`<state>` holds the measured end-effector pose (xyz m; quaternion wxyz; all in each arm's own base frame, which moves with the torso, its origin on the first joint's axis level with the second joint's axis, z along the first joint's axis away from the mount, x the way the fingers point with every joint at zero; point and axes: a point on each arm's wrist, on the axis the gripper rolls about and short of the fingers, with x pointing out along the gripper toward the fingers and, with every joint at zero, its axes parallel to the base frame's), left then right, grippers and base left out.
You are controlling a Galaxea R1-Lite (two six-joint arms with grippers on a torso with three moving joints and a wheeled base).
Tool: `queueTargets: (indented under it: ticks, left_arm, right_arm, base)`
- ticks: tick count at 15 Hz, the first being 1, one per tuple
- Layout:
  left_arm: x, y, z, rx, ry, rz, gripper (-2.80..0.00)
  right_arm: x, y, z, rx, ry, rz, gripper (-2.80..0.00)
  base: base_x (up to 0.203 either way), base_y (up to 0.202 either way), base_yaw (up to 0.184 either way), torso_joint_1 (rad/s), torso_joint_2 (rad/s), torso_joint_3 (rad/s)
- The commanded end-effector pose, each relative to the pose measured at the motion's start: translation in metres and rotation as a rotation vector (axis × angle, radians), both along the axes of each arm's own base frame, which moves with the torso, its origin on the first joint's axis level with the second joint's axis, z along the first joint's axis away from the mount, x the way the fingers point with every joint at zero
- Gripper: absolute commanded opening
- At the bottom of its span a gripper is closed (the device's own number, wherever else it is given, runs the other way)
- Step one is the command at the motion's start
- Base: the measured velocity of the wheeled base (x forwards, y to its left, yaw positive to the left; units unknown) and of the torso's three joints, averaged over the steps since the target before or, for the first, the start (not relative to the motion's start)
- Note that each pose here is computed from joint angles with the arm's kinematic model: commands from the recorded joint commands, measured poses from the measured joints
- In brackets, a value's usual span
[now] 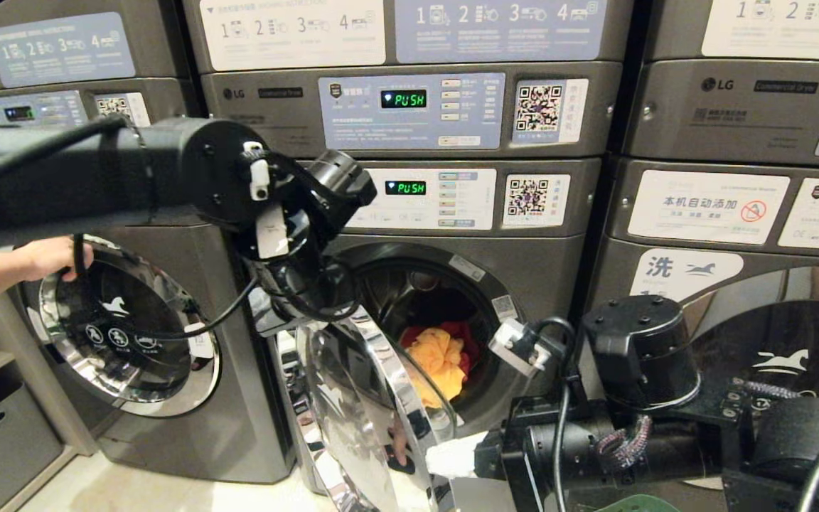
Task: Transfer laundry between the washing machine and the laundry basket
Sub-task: Close the washing machine door with the left hand
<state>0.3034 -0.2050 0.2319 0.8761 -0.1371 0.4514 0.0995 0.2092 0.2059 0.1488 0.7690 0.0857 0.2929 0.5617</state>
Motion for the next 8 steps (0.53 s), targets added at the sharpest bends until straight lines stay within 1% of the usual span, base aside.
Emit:
queueTargets:
  ticks: [1,4,7,8]
  left_arm:
    - [0.013,-0.022,-0.028,0.025,0.027,-0.028,-2.80]
    - [0.021,-0.034,-0.043,0.023,0.017,-0.045,-2.80]
    - [0.024,-0.043,-0.050,0.011,-0.001,-0.059,-2.80]
    - [0.025,-0.044,-0.048,-0.002,-0.020,-0.059,-2.80]
  right_arm:
    - [-0.011,-0.012,0.023,0.052,-0.052,-0.013,-2.80]
    - [-0.014,-0.016,0.023,0.034,-0.031,-0.014,-2.80]
    - [-0.005,-0.009,0.008,-0.006,-0.004,-0.026,-2.80]
    - [0.001,-0.006,0.000,-0.034,-0.001,-0.062,-2.80]
  base:
    - [0.000,0.000,0.000,0.000,0.00,0.000]
    - [0.000,0.000,0.000,0.000,0.00,0.000]
    - [0.000,0.000,0.000,0.000,0.00,0.000]
    - [0.000,0.000,0.000,0.000,0.00,0.000]
